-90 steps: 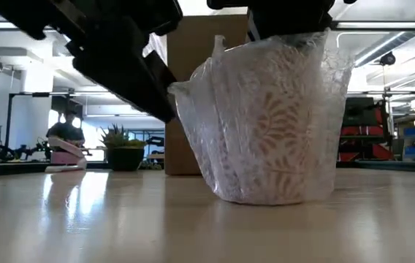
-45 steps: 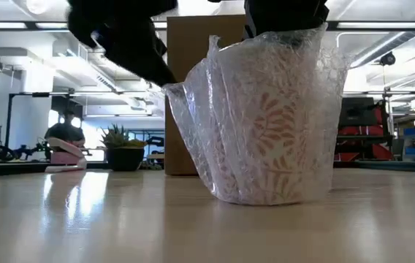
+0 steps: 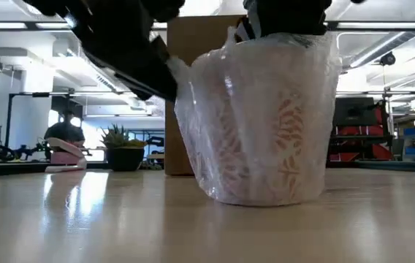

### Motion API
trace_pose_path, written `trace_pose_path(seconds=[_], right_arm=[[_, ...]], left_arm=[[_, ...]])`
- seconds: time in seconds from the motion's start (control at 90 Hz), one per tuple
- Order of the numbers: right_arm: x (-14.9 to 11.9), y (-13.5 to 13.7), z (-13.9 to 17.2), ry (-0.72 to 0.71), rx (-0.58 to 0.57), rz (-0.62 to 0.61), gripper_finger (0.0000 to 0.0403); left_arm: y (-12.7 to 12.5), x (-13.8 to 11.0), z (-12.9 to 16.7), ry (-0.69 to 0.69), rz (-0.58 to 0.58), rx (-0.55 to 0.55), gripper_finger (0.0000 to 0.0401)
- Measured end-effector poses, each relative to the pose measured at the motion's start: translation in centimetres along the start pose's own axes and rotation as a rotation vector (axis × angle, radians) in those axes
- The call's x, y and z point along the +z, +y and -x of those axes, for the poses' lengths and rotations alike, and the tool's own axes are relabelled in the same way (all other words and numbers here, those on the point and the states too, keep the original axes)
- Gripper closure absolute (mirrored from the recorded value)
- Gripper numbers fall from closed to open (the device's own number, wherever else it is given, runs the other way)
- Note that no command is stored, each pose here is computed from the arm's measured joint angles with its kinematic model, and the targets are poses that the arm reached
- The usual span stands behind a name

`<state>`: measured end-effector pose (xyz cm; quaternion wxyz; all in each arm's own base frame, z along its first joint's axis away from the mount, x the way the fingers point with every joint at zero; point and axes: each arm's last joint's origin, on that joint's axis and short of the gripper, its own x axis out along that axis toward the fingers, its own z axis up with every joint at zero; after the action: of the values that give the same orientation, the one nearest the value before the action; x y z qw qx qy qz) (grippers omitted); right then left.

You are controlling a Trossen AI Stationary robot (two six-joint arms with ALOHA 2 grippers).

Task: Wrap mug
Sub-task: Wrap the orange mug with bubble wrap

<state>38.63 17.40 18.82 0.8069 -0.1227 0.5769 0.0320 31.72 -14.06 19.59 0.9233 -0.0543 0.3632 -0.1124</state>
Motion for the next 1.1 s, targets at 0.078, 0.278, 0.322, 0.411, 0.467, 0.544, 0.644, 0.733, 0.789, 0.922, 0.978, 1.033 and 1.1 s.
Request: trace_pose_path(seconds=[0.078,0.278,0.322,0.411,0.467,0.544,0.644,0.733,0.789,0.922,0.978,1.033,1.1], right_arm=[[0.1,-0.2,-0.1,0.000,-0.001,0.067,0.0395],[0.7,-0.6,1.8,-0.040,0.004,0.076,0.0395],[1.0,-0.6,2.7,-0.065,0.014,0.044,0.0395],[1.4,-0.8,3.9,-0.060,0.036,-0.033,0.0395],[1.5,-0.9,4.5,-0.050,0.038,-0.073,0.0395],[1.8,-0.9,4.9,-0.069,0.041,-0.103,0.0395],[2.0,-0.9,4.7,-0.087,0.043,-0.111,0.0395],[2.1,-0.7,3.3,-0.074,0.045,-0.112,0.0395],[1.9,-0.4,2.0,-0.037,0.057,-0.112,0.0395],[1.6,0.2,-0.8,0.033,0.062,-0.103,0.0395],[1.5,0.4,-1.4,0.046,0.058,-0.099,0.0395],[1.5,0.5,-1.7,0.053,0.056,-0.098,0.0395],[1.5,0.5,-1.8,0.055,0.057,-0.097,0.0395]], left_arm=[[-0.5,-0.2,0.1,0.005,-0.005,-0.009,0.0381],[-0.4,-0.2,0.1,0.009,0.001,-0.006,0.0381],[-0.4,-0.2,0.1,0.008,0.000,-0.005,0.0381],[-0.4,-0.2,0.1,0.008,-0.012,-0.005,0.0381],[-0.4,-0.2,0.1,0.009,-0.014,-0.005,0.0381],[-0.4,-0.2,0.1,0.008,-0.016,-0.005,0.0381],[-0.4,-0.2,0.1,0.008,-0.018,-0.005,0.0381],[-0.5,0.0,0.5,0.005,-0.017,-0.007,0.0381],[-0.5,0.2,1.1,-0.005,-0.014,-0.010,0.0381],[-0.6,1.2,2.8,-0.061,-0.004,-0.014,0.0381],[-0.6,1.5,3.3,-0.096,-0.008,0.013,0.0381],[-0.6,1.8,3.4,-0.126,-0.022,0.032,0.0381],[-0.3,2.0,3.0,-0.144,-0.040,0.039,0.0381]])
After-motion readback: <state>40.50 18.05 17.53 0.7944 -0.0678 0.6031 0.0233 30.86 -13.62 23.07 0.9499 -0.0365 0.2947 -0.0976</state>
